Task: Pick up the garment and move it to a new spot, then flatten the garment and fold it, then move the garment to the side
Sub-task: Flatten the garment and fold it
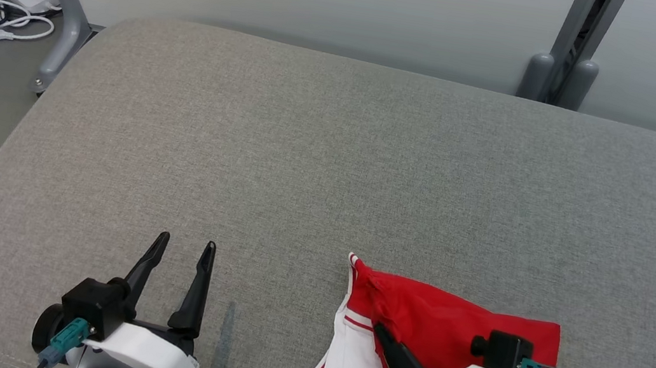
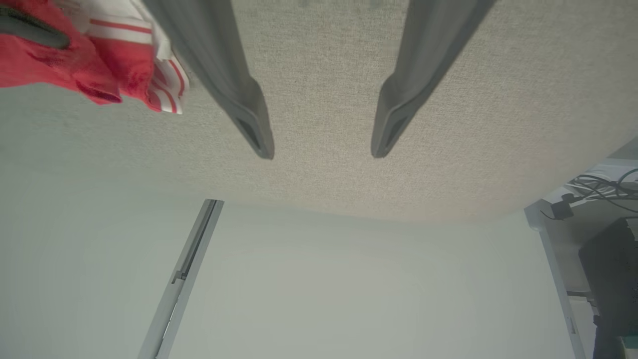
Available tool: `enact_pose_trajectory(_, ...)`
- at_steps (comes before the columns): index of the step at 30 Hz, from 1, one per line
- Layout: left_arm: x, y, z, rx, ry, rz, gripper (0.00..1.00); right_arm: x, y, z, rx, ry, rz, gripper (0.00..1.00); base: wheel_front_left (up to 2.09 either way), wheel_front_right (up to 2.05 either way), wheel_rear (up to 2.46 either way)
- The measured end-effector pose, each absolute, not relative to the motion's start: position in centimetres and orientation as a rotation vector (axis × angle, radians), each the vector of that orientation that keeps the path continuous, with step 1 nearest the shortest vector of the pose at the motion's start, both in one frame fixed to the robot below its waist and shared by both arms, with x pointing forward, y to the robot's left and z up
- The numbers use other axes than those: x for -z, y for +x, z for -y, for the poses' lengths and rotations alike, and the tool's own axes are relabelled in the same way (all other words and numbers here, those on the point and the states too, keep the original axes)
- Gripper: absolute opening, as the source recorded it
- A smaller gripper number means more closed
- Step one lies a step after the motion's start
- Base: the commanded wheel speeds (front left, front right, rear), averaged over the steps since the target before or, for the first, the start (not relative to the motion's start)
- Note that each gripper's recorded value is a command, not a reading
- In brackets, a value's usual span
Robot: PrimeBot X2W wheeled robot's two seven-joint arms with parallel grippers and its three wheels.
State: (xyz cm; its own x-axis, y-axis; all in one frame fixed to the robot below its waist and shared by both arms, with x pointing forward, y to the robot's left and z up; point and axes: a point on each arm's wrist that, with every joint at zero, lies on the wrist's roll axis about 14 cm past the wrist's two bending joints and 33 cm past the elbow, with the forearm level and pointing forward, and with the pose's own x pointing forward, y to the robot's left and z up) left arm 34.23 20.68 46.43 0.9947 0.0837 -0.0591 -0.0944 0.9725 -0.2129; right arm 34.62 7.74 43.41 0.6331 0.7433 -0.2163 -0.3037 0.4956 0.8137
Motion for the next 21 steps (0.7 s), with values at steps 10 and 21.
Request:
enact_pose_trajectory(10, -46.3, 34.5, -20.6, -0.087, -0.219, -0.055, 1.00, -43.5, 33.9, -9.2, -0.703, 0.865, -0.630, 1.00, 0.00, 0.00, 0.00)
enact_pose_trajectory(21, -47.5, 35.1, -18.9, -0.029, -0.219, -0.020, 1.00, -47.8, 36.3, -7.3, -0.679, 0.878, -0.460, 1.00, 0.00, 0.00, 0.00)
